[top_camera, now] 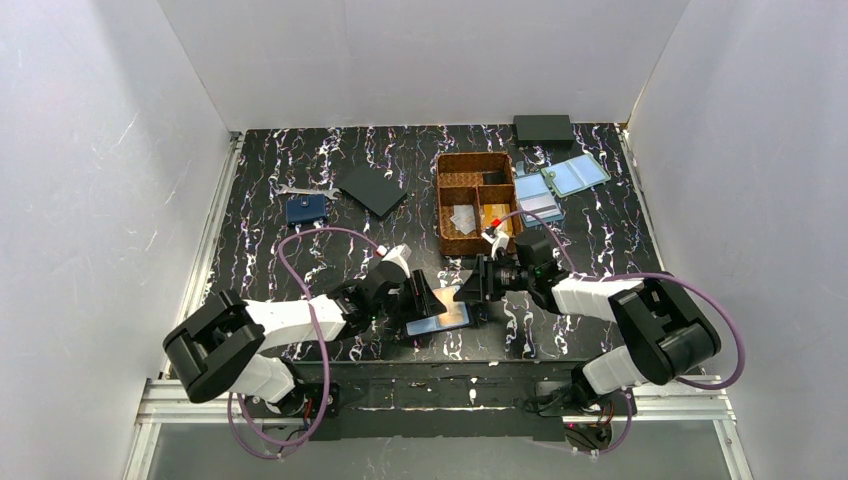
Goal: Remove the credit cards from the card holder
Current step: Remove the credit card from the card holder.
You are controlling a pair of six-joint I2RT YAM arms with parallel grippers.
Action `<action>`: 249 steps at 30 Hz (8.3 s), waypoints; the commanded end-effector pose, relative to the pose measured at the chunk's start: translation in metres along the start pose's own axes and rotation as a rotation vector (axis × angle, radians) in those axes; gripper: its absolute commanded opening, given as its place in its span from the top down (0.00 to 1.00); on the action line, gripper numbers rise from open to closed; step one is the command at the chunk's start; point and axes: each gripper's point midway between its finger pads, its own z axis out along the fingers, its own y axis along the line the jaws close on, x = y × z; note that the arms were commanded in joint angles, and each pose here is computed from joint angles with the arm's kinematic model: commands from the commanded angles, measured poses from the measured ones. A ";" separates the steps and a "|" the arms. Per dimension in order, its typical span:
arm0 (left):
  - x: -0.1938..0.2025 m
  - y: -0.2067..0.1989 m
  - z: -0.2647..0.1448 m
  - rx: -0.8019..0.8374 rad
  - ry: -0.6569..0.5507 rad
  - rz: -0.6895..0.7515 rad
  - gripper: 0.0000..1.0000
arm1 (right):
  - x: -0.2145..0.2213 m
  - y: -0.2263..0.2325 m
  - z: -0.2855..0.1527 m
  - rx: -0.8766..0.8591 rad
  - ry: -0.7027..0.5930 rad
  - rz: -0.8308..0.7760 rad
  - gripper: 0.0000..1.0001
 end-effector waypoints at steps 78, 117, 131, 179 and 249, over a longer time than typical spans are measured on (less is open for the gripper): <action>0.008 0.007 0.018 0.019 0.084 -0.026 0.28 | 0.001 -0.013 0.028 0.058 0.083 -0.040 0.61; 0.018 0.021 0.025 -0.021 0.128 -0.051 0.30 | 0.010 0.025 0.026 -0.150 0.149 0.062 0.63; 0.017 0.019 0.027 -0.016 0.133 -0.054 0.30 | 0.018 0.046 0.025 -0.255 0.205 0.089 0.67; 0.004 0.028 -0.015 0.081 0.051 -0.116 0.49 | 0.008 0.035 0.024 -0.175 0.208 -0.154 0.47; -0.010 -0.009 -0.006 0.305 0.061 -0.216 0.83 | 0.014 0.025 0.028 -0.078 0.264 -0.381 0.19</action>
